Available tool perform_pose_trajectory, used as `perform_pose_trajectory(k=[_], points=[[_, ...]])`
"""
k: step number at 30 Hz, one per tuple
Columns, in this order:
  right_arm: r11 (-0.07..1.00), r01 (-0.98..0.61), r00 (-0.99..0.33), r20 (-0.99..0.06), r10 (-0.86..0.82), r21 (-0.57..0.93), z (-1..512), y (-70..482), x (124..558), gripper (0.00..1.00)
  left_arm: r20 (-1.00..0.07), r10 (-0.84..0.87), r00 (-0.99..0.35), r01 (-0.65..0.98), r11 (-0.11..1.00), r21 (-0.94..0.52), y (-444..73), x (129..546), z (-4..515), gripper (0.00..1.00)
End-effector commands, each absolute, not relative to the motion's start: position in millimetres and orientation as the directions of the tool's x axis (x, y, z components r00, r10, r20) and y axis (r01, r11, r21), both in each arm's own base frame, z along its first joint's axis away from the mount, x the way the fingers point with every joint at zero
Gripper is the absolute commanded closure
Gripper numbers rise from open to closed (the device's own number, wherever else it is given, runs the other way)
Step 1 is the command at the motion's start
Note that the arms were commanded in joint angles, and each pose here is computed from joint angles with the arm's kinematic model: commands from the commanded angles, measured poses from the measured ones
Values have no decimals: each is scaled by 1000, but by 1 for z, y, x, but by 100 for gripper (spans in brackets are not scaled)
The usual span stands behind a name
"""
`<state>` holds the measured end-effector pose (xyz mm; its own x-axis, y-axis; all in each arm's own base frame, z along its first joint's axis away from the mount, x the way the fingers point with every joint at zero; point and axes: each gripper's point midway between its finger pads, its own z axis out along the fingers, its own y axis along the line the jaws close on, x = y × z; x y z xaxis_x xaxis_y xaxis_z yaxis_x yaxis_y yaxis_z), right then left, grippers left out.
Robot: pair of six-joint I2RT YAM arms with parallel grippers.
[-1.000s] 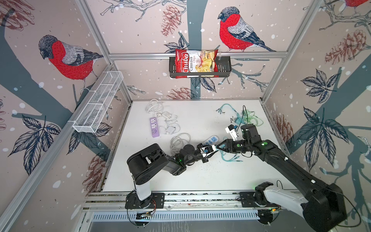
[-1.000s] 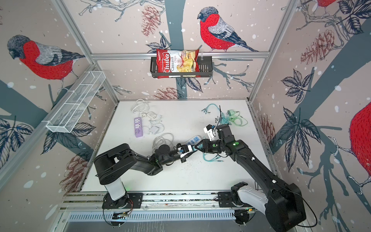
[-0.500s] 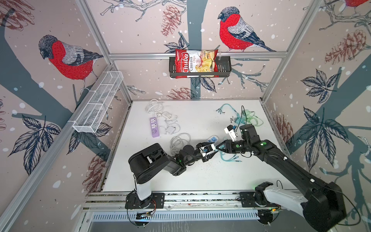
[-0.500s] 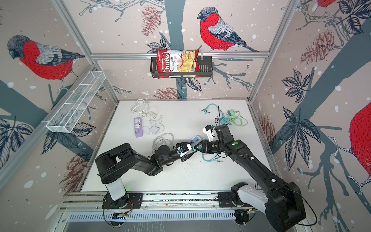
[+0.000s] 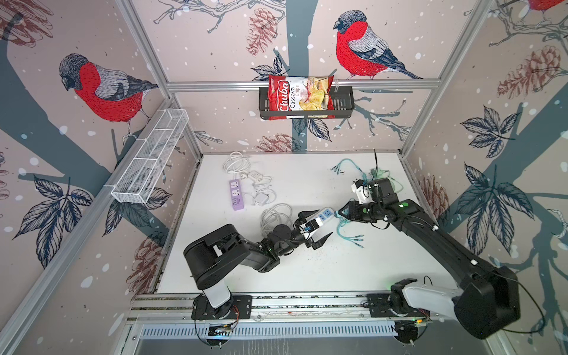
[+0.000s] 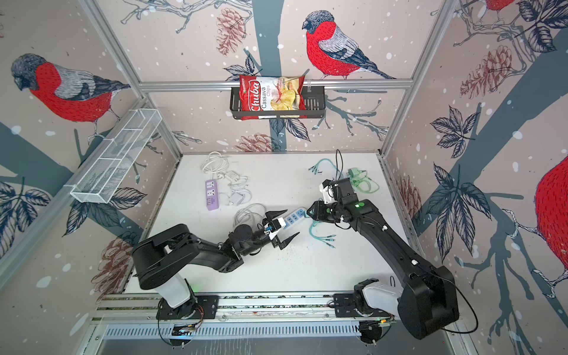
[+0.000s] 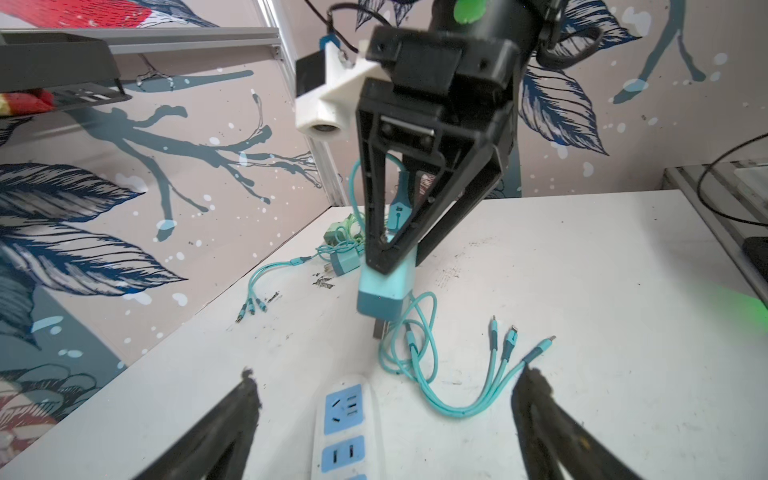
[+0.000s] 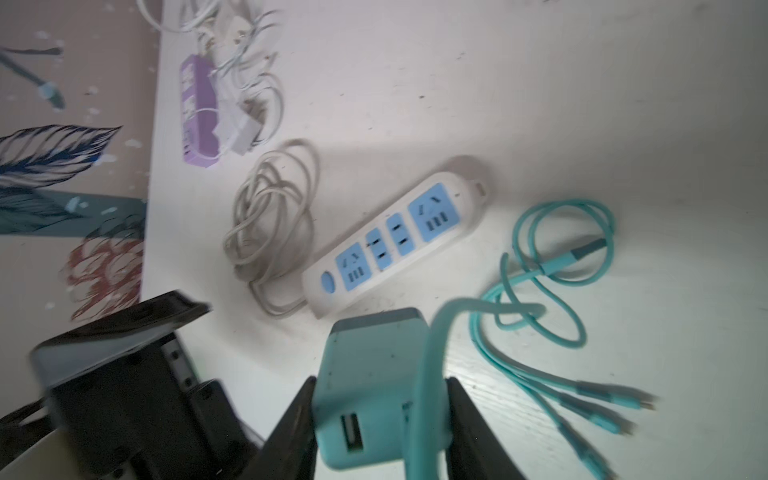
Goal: Insert the plug
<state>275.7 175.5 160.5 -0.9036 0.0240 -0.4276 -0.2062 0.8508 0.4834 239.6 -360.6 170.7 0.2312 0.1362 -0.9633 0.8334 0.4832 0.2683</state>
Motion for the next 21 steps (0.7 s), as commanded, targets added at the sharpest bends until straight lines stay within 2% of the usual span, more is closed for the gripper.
perform_pose_trajectory(k=[1,10,15,21], points=[[922,-127,-899,-436,49,366,151,143,287,76,-966,231,113,794,564,228,-341,251,156,6],[935,-87,-903,-424,72,345,141,129,303,76,-935,319,-155,642,752,150,-279,260,140,6],[934,-108,-913,-406,43,341,135,145,308,76,-940,271,-206,656,752,73,-272,247,148,5],[943,-104,-920,-391,30,316,127,166,315,76,-936,275,-218,551,827,114,-251,260,147,4]])
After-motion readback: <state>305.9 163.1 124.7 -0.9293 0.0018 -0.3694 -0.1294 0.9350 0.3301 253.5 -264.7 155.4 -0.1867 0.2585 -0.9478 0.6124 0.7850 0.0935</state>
